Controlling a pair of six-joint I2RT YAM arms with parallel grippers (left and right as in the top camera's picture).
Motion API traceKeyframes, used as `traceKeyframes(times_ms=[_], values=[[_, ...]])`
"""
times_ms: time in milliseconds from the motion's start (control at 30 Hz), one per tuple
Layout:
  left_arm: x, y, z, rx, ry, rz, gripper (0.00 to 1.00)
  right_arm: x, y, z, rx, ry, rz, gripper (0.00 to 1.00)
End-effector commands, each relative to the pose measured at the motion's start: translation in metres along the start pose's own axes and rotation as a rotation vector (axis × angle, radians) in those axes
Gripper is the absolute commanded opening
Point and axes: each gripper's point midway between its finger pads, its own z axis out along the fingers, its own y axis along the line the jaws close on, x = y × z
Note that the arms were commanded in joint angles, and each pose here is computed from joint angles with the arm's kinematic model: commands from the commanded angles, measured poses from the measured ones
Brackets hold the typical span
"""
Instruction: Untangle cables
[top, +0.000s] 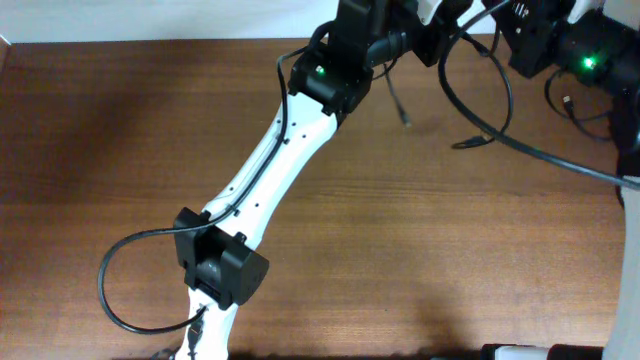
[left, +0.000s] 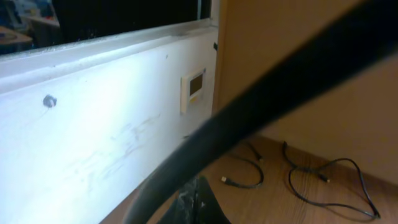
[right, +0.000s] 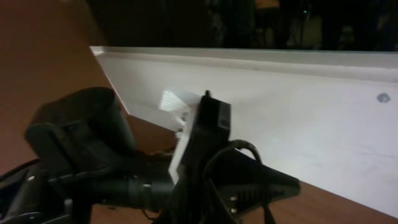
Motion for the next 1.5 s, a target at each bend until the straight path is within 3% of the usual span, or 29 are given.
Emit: traceKeyframes(times_ms=[0, 200, 367, 600, 700, 800, 1033, 1067, 1100, 1167, 1300, 1400, 1467], values=[[0.041, -0.002, 0.025, 0.007, 0.063, -0.007, 0.0, -0.02, 0.041, -0.025, -0.084, -0.058, -0.055, 0.04], [0.094, 0.025, 0.034, -0.084, 0.189, -0.038, 0.0, -0.03, 0.063, -0.048, -0.085, -0.098, -0.103, 0.04], [0.131, 0.068, 0.011, -0.218, 0.343, -0.033, 0.0, -0.039, 0.074, -0.076, -0.041, -0.142, -0.164, 0.04], [0.174, 0.111, -0.016, -0.272, 0.444, -0.106, 0.0, -0.047, 0.061, -0.102, 0.048, -0.178, -0.15, 0.04], [0.17, 0.103, -0.013, -0.243, 0.43, -0.103, 0.0, -0.039, 0.052, -0.094, 0.051, -0.145, -0.118, 0.04], [0.143, 0.097, -0.013, -0.238, 0.374, -0.077, 0.0, -0.025, 0.028, -0.08, 0.082, -0.087, -0.08, 0.04], [0.066, 0.094, -0.048, -0.269, 0.261, -0.03, 0.0, 0.042, -0.062, -0.014, 0.139, 0.137, 0.12, 0.07], [0.06, 0.094, -0.054, -0.275, 0.258, -0.03, 0.0, 0.057, -0.078, -0.003, 0.146, 0.177, 0.159, 0.14], [0.055, 0.096, -0.061, -0.283, 0.258, -0.032, 0.0, 0.073, -0.094, 0.008, 0.162, 0.22, 0.201, 0.32], [0.049, 0.097, -0.07, -0.293, 0.263, -0.036, 0.0, 0.104, -0.122, 0.023, 0.211, 0.296, 0.298, 0.54], [0.047, 0.101, -0.085, -0.31, 0.285, -0.052, 0.0, 0.176, -0.19, 0.036, 0.52, 0.448, 0.539, 0.57], [0.051, 0.106, -0.091, -0.321, 0.305, -0.065, 0.0, 0.215, -0.215, 0.045, 0.66, 0.526, 0.606, 0.58], [0.057, 0.108, -0.095, -0.326, 0.326, -0.076, 0.0, 0.241, -0.226, 0.064, 0.662, 0.591, 0.556, 0.58]])
